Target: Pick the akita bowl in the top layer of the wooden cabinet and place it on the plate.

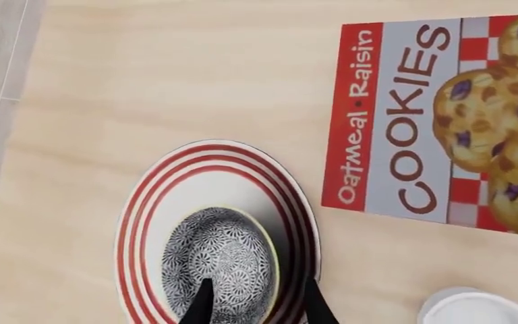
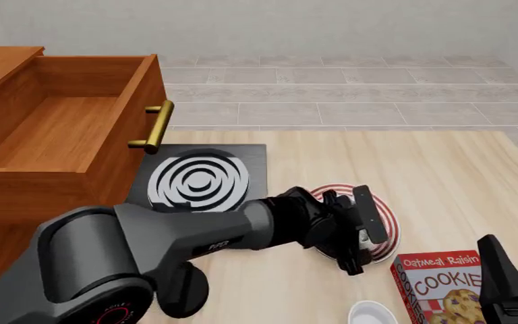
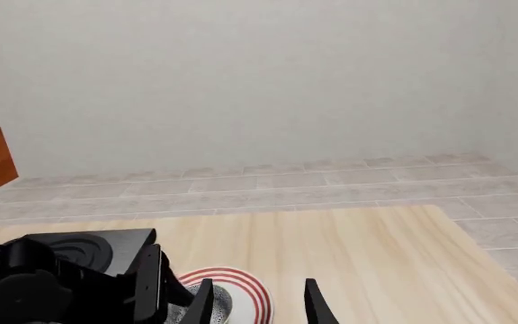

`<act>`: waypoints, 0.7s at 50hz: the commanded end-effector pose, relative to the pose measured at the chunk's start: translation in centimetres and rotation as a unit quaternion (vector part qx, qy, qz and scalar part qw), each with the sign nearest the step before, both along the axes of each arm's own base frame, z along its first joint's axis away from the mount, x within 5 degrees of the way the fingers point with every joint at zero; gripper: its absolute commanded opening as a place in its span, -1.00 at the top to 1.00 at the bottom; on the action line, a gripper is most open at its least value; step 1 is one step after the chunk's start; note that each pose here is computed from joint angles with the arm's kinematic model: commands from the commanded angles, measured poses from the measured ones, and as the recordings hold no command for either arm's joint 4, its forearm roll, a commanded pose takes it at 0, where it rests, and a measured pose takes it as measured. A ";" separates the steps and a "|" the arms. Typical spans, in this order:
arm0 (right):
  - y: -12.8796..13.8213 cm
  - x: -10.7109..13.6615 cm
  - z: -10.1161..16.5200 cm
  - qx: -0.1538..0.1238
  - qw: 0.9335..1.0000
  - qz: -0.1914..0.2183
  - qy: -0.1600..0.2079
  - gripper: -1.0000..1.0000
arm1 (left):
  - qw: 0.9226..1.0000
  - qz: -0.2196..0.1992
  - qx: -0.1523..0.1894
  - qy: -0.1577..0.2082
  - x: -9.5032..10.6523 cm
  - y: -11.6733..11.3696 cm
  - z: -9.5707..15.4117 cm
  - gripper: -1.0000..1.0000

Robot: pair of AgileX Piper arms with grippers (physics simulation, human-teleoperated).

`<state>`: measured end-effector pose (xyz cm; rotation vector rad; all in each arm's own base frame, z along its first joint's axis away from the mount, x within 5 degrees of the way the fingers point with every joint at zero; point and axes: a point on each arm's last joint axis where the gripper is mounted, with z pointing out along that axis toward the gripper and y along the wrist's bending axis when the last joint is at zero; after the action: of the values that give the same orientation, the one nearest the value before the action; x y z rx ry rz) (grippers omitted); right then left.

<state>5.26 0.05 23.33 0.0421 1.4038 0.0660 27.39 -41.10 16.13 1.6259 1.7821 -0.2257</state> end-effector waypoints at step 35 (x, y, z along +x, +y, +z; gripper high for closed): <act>0.0 0.0 0.1 -0.017 1.000 -0.004 -0.002 -1.00 | 0.999 -0.027 -0.030 -0.020 -4.1 2.1 6.4 -1.00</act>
<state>5.25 0.03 23.40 0.0270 1.4009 0.0424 24.47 -39.57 21.06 1.6242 1.7118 -0.2531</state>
